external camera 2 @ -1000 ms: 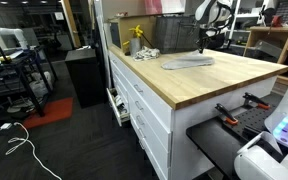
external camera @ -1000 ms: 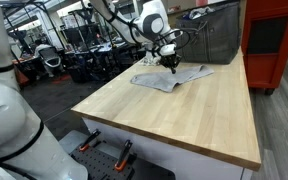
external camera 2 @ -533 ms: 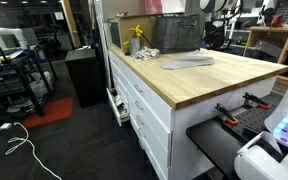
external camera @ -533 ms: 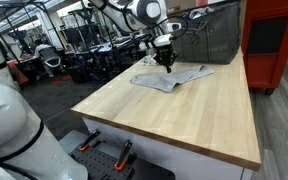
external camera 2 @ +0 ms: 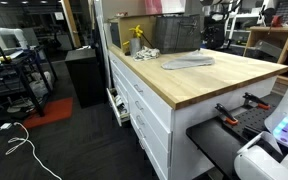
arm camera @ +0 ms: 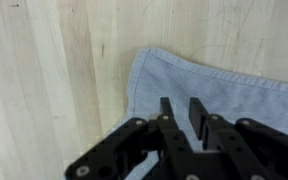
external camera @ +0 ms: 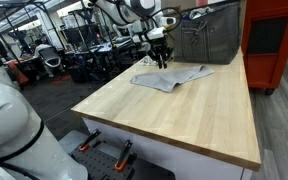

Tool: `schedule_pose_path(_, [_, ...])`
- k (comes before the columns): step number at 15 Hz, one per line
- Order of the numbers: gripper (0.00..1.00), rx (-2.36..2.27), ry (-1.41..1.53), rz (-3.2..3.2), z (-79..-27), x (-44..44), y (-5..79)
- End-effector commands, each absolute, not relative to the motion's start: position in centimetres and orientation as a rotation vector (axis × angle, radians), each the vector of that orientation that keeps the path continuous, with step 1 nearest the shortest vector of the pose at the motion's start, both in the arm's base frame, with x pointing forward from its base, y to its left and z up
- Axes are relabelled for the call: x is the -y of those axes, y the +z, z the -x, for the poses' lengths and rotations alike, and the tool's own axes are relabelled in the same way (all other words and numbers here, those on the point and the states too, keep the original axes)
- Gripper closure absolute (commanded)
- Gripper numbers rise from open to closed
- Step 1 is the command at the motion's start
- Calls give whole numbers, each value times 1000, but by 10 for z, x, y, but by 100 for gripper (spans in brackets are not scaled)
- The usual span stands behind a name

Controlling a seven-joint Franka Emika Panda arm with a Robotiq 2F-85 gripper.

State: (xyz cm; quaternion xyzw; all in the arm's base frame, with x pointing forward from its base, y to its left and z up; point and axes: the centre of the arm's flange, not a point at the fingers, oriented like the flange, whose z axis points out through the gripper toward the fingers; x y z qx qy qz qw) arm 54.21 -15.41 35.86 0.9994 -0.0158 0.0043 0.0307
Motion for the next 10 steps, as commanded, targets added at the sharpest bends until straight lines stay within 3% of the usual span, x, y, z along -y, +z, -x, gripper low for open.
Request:
schedule_pose_path(1, [73, 49, 13, -3080, -542, 154, 359])
schedule_pose_path(4, [73, 49, 12, -3080, -542, 154, 359])
schedule_pose_path(5, [48, 49, 12, -3080, -542, 154, 359])
schedule_pose_path(6, [47, 38, 15, -3081, -544, 152, 361])
schedule_pose_path(10, [19, -3, 75, -3079, -555, 140, 378])
